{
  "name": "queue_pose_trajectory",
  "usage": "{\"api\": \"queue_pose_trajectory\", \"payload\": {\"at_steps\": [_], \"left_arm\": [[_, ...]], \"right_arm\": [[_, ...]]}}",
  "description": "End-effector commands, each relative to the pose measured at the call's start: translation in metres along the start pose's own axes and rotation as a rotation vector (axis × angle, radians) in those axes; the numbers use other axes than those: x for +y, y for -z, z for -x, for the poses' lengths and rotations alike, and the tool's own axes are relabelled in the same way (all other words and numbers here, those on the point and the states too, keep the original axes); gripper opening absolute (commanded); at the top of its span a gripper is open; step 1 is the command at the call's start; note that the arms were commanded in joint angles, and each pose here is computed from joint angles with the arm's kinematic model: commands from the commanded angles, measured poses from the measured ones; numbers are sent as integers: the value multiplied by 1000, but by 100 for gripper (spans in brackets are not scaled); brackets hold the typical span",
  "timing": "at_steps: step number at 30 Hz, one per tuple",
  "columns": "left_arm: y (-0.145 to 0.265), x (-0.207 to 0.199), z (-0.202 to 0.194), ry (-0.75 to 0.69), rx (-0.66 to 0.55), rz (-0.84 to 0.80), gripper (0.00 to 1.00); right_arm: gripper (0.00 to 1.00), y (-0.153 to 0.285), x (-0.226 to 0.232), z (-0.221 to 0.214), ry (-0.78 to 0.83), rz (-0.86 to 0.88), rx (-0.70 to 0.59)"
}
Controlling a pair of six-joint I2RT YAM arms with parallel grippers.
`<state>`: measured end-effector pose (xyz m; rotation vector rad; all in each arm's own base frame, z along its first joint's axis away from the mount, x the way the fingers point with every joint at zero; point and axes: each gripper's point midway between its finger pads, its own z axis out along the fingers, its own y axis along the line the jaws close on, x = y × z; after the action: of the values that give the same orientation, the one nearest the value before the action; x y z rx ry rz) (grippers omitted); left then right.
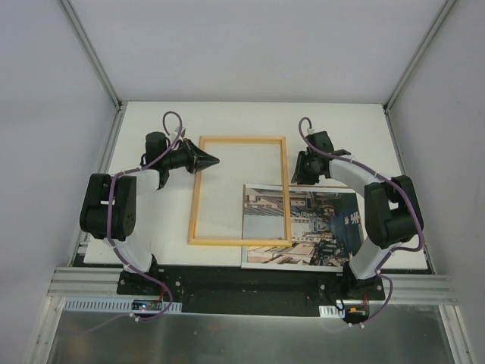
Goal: Put the photo into the frame
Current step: Place the glass panel in the frame body.
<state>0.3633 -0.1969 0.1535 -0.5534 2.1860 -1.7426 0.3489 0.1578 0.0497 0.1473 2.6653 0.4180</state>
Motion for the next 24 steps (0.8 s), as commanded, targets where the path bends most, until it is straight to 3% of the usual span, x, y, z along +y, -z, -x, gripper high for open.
{"api": "queue_pose_trajectory", "payload": {"at_steps": [1,24], "left_arm": [[-4,-12,-2,-51,14,-48,0],[-11,-7,-1,-40,15,-43,0]], "right_arm": [[29,3,7,12,27,-2,-26],[27,-1,9,9,51,-20,-15]]}}
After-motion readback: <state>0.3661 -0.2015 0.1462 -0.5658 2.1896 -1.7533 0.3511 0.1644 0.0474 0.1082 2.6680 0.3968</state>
